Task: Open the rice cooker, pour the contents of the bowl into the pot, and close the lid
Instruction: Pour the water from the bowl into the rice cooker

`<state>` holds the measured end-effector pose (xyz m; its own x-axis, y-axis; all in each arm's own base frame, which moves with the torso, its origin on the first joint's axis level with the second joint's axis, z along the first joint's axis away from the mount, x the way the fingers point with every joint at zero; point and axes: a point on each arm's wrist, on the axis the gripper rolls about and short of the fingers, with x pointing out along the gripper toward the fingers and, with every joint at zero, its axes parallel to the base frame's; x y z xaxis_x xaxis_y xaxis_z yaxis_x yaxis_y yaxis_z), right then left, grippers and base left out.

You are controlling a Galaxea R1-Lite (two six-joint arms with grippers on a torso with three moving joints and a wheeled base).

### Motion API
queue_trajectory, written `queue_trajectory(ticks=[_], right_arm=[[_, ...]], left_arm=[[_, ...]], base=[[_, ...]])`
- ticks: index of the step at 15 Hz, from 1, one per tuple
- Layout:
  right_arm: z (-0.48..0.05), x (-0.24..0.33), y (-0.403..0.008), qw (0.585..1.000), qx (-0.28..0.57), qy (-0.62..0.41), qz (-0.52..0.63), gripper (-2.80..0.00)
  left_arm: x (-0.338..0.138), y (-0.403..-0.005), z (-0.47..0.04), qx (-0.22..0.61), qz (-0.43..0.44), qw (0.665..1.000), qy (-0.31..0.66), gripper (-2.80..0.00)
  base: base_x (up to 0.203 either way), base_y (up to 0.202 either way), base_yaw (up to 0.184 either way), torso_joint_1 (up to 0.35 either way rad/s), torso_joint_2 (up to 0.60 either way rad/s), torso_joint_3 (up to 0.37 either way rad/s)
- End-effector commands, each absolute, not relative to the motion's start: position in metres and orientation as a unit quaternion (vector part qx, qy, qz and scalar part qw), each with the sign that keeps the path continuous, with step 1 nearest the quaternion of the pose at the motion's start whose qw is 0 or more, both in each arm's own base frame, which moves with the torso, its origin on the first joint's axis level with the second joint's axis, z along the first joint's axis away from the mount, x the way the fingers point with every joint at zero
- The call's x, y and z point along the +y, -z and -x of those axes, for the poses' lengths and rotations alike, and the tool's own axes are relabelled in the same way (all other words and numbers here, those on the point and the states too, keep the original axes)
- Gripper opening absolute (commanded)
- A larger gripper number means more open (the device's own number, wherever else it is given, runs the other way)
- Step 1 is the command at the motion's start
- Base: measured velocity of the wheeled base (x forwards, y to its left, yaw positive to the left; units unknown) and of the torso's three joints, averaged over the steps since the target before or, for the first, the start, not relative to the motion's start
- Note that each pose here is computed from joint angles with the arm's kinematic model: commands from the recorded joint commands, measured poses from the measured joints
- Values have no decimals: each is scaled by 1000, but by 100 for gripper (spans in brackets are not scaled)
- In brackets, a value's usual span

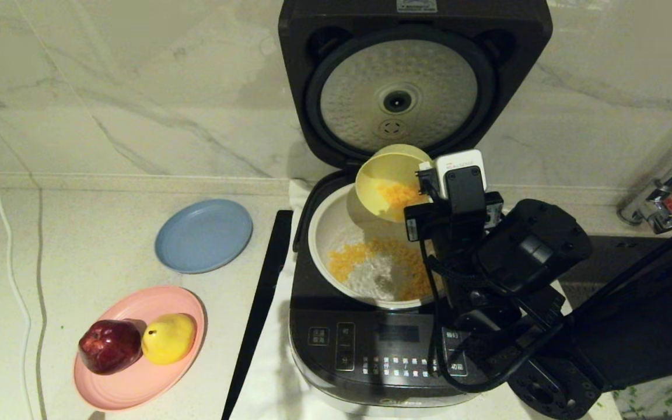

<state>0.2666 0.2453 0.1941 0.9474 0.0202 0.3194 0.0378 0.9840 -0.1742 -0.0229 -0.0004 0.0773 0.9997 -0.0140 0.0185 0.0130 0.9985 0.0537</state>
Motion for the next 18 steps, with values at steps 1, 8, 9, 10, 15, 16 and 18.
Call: queue_trajectory(ticks=[1,8,9,10,15,16,18], right_arm=[[-263,246,-193,983,-162,3,89,-280],[-249,247,-211,981,-180,-5,72,-280],[-246,245,-218,980,-186,-5,67,-280],[-243,243,-223,979,-191,-4,67,-280],[-243,253,-193,983,-158,-25,85,-280],[-242,252,-201,983,-168,-23,77,-280],[-237,248,-225,979,-195,-15,56,-280]], left_arm=[[0,-75,22,-6,-27,1000,6,-280],[0,-75,22,-6,-27,1000,7,-280],[0,-75,22,-6,-27,1000,6,-280],[0,-75,22,-6,-27,1000,7,-280],[0,-75,22,-6,-27,1000,7,-280],[0,-75,22,-6,-27,1000,7,-280],[0,-75,22,-6,-27,1000,6,-280]], base=[[0,0,0,0,0,0],[0,0,0,0,0,0],[0,0,0,0,0,0],[0,0,0,0,0,0],[0,0,0,0,0,0],[0,0,0,0,0,0],[0,0,0,0,0,0]])
